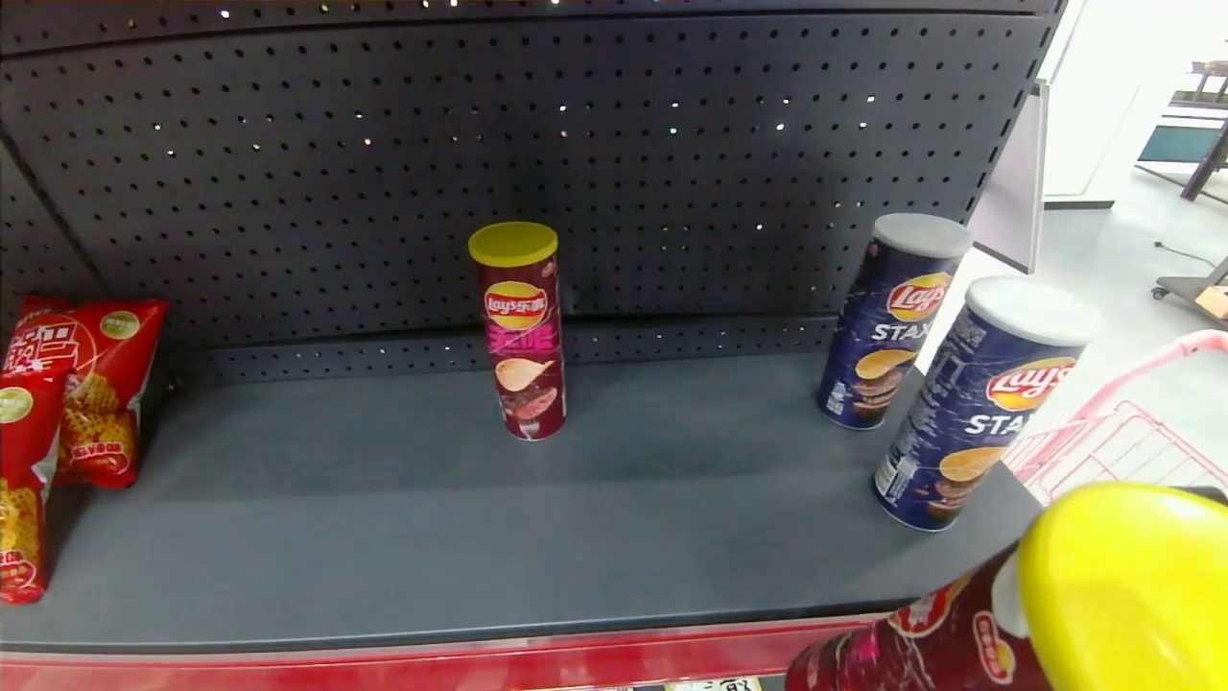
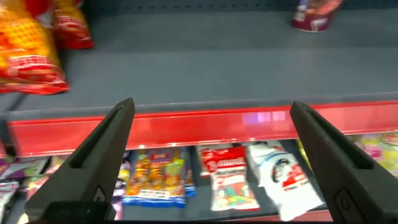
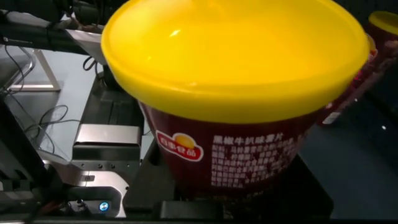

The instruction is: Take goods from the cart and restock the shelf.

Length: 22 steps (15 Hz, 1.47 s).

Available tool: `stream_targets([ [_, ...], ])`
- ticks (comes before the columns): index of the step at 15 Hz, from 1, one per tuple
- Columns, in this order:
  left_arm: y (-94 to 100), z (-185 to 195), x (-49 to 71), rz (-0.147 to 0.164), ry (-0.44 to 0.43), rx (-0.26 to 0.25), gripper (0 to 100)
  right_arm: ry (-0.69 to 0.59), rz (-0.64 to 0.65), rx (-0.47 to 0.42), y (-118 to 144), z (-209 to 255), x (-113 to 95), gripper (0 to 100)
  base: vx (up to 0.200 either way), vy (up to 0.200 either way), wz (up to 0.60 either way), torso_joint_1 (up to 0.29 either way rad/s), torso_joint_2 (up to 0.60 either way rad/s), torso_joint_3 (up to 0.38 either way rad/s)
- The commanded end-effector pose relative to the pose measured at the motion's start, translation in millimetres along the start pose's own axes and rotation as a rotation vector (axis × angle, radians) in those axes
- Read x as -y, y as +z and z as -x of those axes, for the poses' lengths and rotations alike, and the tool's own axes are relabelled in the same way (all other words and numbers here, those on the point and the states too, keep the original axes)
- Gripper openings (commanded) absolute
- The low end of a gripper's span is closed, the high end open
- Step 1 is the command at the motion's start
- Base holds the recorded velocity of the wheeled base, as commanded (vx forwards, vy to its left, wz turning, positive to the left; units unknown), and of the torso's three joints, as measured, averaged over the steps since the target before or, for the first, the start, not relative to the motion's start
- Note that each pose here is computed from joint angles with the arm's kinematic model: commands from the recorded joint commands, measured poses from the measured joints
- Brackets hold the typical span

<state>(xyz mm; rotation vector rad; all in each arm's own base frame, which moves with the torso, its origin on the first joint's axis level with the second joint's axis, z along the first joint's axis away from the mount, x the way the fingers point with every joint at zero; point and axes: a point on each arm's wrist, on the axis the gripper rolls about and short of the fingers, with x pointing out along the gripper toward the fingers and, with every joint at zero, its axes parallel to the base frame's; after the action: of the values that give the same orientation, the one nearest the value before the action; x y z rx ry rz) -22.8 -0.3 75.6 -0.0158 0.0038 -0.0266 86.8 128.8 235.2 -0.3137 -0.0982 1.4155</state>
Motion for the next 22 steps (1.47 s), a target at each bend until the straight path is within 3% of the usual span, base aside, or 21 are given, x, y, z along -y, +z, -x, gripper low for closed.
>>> stream_targets([
  [1, 0.0, -0.1, 0.0, 0.000, -0.001, -0.001, 100, 0.001, -0.002, -0.003, -1.5, 0.5, -0.5, 0, 0.000, 0.000, 0.00, 0.000, 0.00, 0.000],
  [22, 0.0, -0.1, 0.0, 0.000, -0.001, -0.001, 100, 0.016, -0.022, -0.031, -10.9, 0.2, -3.8, 0, 0.000, 0.000, 0.00, 0.000, 0.00, 0.000],
])
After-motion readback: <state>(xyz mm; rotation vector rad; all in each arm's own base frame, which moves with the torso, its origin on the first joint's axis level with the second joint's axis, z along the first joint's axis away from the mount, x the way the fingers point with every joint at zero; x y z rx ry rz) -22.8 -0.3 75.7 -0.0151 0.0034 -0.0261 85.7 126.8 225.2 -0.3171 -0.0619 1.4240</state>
